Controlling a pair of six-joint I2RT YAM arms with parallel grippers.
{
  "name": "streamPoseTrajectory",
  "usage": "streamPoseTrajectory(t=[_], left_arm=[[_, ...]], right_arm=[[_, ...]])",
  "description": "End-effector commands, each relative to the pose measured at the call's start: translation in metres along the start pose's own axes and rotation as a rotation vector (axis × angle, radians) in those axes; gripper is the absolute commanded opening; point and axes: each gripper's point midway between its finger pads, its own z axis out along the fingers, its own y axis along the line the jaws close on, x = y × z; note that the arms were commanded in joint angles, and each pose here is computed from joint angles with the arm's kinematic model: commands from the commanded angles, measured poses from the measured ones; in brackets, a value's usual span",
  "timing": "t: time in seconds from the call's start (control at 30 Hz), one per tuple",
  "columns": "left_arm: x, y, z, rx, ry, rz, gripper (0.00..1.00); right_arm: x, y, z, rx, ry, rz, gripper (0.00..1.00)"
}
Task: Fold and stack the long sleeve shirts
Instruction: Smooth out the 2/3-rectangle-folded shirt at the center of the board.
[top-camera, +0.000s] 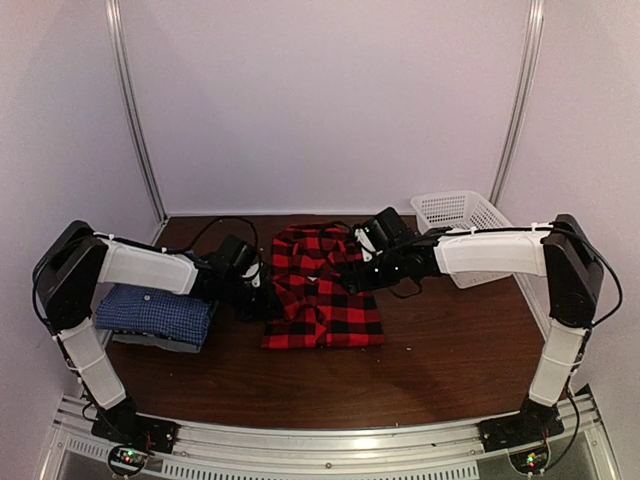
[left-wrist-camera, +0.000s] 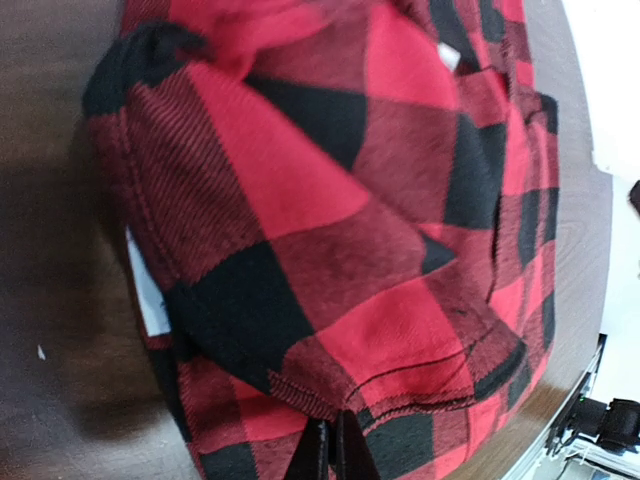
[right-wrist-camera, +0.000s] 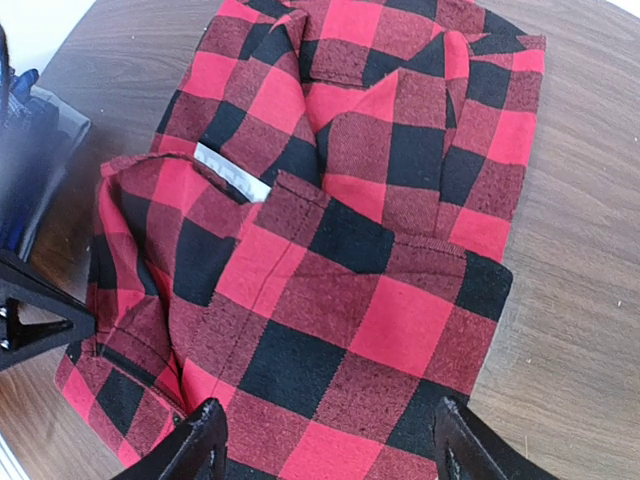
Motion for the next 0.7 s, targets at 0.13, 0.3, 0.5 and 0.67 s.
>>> streamPoseTrajectory(t=[0.13,0.3,0.5,0.67], left_arm=[[-0.061,-0.051,-0.012,0.063,-0.146,0.080,0.00],[-0.099,-0.058,0.002,0.045,-0.182,0.093,0.00],[-0.130,-0.058,0.023,0.027,-0.182,0.117,0.23],[-0.145,-0.060,0.015,0.033,-0.195,0.138,0.50]], right_arm=[[-0.013,0.004,-0.023,-0.002,-0.075,0.028,0.72],[-0.007,0.004,-0.027,-0.005,-0.077,0.041,0.72],[-0.004,0.010,-0.026,-0.015,-0.078,0.042,0.72],[-0.009,0.023,-0.019,-0.034,-0.078,0.025,0.72]])
